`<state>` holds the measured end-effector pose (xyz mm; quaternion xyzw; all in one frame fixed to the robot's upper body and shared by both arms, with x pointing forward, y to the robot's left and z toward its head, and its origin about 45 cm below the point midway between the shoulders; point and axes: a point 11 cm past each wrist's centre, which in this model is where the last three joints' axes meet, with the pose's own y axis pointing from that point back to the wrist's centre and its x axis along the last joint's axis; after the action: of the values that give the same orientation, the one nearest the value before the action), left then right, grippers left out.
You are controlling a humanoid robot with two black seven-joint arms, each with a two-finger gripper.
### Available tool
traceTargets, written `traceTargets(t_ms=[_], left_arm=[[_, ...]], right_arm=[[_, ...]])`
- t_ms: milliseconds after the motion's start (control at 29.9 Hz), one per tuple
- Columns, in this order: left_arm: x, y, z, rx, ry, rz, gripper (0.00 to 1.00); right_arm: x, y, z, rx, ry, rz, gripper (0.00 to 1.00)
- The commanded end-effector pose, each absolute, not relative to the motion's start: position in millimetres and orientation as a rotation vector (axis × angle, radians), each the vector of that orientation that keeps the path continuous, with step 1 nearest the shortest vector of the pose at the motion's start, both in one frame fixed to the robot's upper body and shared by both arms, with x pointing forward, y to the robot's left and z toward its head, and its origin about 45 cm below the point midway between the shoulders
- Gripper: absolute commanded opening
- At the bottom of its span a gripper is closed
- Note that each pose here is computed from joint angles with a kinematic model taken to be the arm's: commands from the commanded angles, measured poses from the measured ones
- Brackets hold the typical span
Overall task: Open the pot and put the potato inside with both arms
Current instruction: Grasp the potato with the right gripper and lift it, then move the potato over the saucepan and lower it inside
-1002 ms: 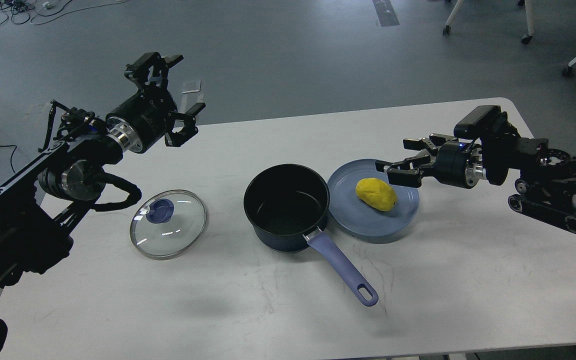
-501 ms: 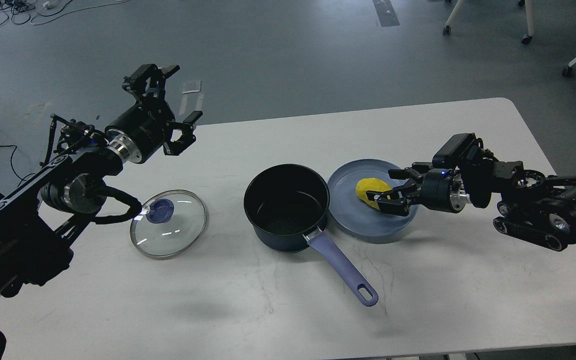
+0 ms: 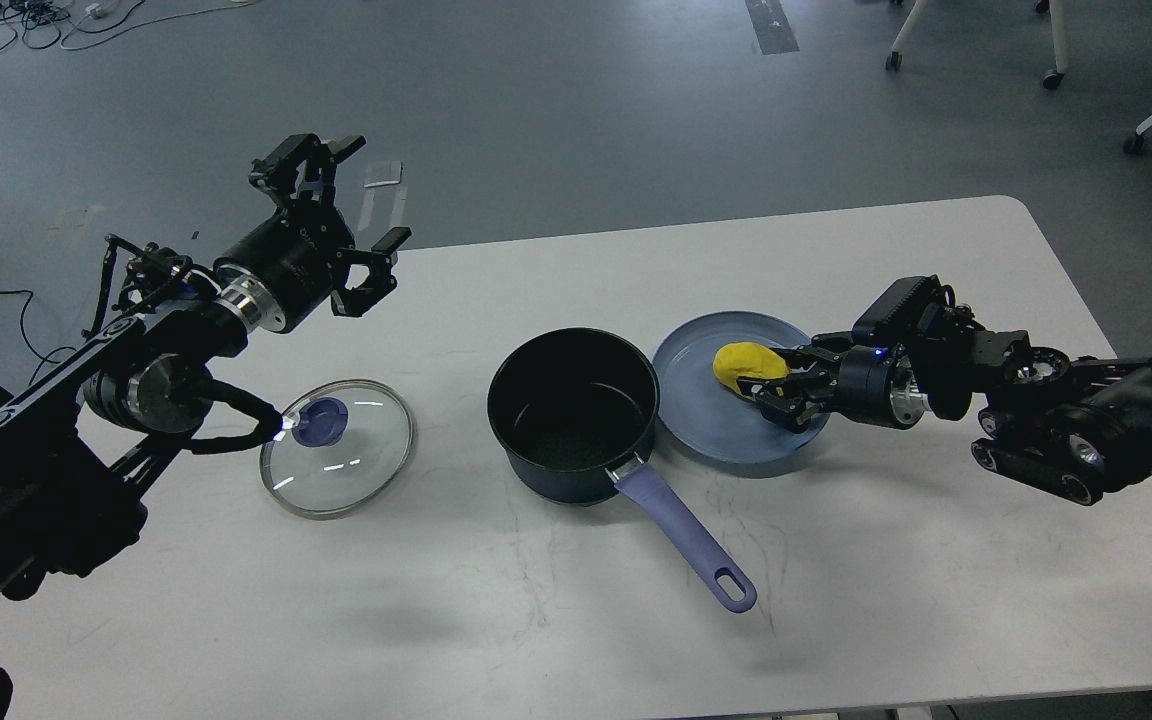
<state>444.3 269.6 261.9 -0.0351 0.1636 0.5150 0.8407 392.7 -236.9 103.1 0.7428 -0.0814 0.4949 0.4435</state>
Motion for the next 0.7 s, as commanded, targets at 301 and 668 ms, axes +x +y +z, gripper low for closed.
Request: traceTargets(t_ms=[301, 668], left_arm=[[443.8, 270.8, 262.2, -0.067, 0.339, 1.084, 0.99], [443.5, 269.3, 261.0, -0.065, 0.341, 1.082, 0.99]], right_arm=[[419.6, -139.5, 206.6, 1.983, -0.293, 1.556, 0.19], [403.1, -92.3, 229.5, 2.077, -0.196, 1.696, 0.19]])
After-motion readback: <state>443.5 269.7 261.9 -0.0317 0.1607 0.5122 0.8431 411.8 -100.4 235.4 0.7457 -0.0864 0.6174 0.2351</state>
